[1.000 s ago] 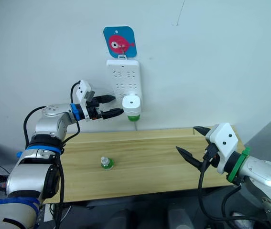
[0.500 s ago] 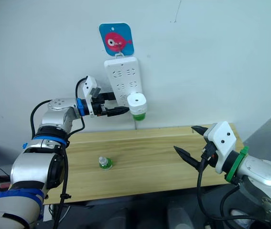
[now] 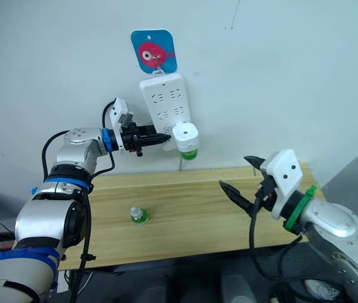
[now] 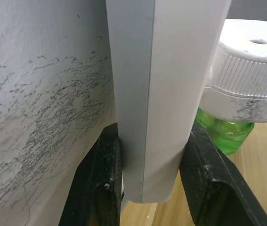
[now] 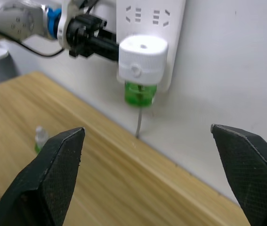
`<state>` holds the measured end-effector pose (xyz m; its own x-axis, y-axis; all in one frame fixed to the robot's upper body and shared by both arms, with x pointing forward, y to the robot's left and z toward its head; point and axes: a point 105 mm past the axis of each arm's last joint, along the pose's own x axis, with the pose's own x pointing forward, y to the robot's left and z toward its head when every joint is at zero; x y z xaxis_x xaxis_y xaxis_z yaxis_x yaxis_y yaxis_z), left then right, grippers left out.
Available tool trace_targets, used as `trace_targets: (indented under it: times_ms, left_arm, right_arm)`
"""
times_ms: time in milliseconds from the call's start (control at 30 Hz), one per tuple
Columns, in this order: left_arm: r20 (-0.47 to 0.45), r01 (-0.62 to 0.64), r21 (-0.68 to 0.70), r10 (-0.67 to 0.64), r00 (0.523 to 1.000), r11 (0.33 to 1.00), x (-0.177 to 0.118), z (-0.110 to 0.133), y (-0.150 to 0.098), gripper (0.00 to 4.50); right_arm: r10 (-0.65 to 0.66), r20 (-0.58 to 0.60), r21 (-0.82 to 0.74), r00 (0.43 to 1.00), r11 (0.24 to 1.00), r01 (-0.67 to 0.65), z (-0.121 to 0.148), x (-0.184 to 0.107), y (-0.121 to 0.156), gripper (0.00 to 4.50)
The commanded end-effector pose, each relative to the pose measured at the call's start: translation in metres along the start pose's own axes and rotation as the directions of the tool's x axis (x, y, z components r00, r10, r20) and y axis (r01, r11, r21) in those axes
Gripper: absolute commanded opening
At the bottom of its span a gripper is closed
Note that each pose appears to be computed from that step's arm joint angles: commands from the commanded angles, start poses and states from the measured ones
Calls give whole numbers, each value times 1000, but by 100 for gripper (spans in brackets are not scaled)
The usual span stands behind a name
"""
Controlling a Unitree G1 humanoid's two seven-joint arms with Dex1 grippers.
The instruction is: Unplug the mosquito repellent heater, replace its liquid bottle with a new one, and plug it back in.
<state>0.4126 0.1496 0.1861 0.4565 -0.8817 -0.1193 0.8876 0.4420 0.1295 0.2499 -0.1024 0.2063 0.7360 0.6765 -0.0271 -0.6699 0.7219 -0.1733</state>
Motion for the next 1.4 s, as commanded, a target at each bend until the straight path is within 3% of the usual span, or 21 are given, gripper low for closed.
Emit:
trace_targets:
  times_ms: [33, 367, 933, 1033, 1133, 1400]
  left_arm:
    - [37, 5, 49, -7, 999, 999, 4, 14, -1, 129]
    - [50, 19, 51, -22, 999, 999, 7, 13, -5, 129]
    - [53, 19, 51, -21, 998, 999, 6, 15, -7, 129]
    - [55, 18, 51, -21, 998, 999, 6, 15, -7, 129]
    - [58, 16, 50, -19, 998, 999, 6, 15, -7, 129]
    - [49, -100, 107, 95, 994, 989, 4, 12, 5, 129]
  right_arm:
    - [-21, 29, 9, 999, 1000, 21, 10, 24, 11, 450]
    - [-237, 71, -16, 969, 971, 239, 19, 93, 13, 450]
    - [-223, 86, 55, 971, 974, 219, 21, 139, 13, 450]
    - [-226, 72, 61, 971, 973, 222, 18, 142, 11, 389]
    - [-225, 61, 61, 972, 973, 221, 18, 144, 10, 296]
    - [-222, 40, 70, 974, 973, 219, 24, 125, 11, 297]
